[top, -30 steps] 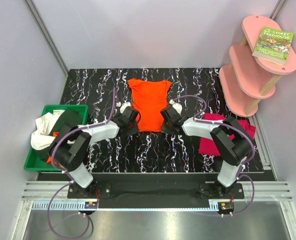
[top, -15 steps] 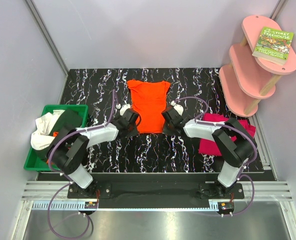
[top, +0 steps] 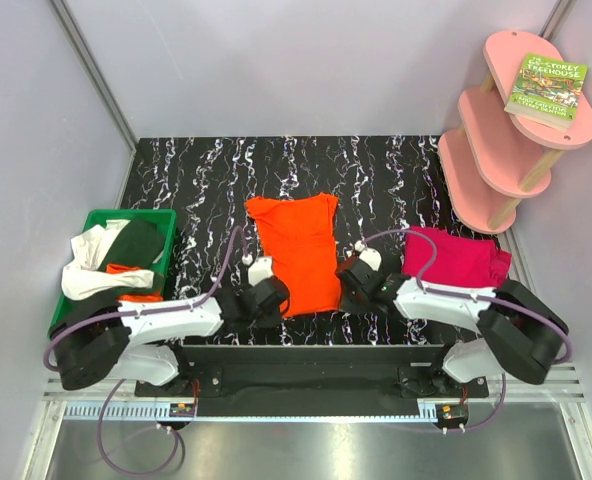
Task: Fold and stack the t-shirts
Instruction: Grab one side of the 2/3 rectangular tshirt with both arms, then fold the long partially folded tshirt into a neat square
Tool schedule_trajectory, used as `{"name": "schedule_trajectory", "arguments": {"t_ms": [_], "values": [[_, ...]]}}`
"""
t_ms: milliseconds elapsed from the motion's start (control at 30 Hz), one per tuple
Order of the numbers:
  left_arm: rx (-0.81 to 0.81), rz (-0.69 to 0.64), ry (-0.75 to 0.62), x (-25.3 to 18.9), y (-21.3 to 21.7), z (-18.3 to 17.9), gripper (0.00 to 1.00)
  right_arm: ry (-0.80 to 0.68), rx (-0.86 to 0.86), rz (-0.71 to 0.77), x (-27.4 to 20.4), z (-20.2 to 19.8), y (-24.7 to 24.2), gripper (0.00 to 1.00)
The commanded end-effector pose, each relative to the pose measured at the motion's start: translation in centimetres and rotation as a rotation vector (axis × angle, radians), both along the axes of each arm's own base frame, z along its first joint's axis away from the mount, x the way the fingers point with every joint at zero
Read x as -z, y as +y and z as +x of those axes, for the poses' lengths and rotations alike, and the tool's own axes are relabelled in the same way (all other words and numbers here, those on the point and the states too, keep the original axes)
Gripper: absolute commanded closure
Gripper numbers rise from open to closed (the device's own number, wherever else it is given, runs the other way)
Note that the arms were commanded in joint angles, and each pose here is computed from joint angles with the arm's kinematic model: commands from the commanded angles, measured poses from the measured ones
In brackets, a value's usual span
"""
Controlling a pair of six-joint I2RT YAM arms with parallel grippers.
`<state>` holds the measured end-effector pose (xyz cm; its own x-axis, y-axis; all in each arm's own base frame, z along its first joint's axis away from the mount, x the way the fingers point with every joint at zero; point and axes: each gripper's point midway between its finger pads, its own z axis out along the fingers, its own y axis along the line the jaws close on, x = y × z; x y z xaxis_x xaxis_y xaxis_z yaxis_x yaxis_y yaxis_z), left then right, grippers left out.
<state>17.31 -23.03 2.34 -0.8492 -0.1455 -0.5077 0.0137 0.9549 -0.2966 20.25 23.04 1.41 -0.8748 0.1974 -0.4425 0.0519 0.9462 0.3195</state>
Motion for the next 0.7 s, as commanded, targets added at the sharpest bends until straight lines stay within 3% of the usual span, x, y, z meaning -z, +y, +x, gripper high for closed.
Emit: {"name": "schedule_trajectory", "arguments": {"t_ms": [0, 300, 433, 667], "values": [[-0.068, -0.009, 0.020, 0.4, 1.1, -3.4, 1.00, 0.136, 0.019, -0.101, 2.3, -5.8, -3.6, 1.00], [-0.031, 0.006, 0.032, 0.1, 0.8, -8.4, 1.00, 0.118, -0.039, -0.097, 0.9, -10.2, -2.7, 1.00], [-0.015, -0.019, -0.039, -3.5, -0.8, -8.4, 1.00, -0.001, -0.023, -0.115, -2.5, -9.0, -2.2, 1.00], [-0.002, 0.000, -0.256, -10.8, -0.8, -5.4, 1.00, -0.276, 0.000, -0.117, -10.9, -4.4, -2.0, 1.00]]}}
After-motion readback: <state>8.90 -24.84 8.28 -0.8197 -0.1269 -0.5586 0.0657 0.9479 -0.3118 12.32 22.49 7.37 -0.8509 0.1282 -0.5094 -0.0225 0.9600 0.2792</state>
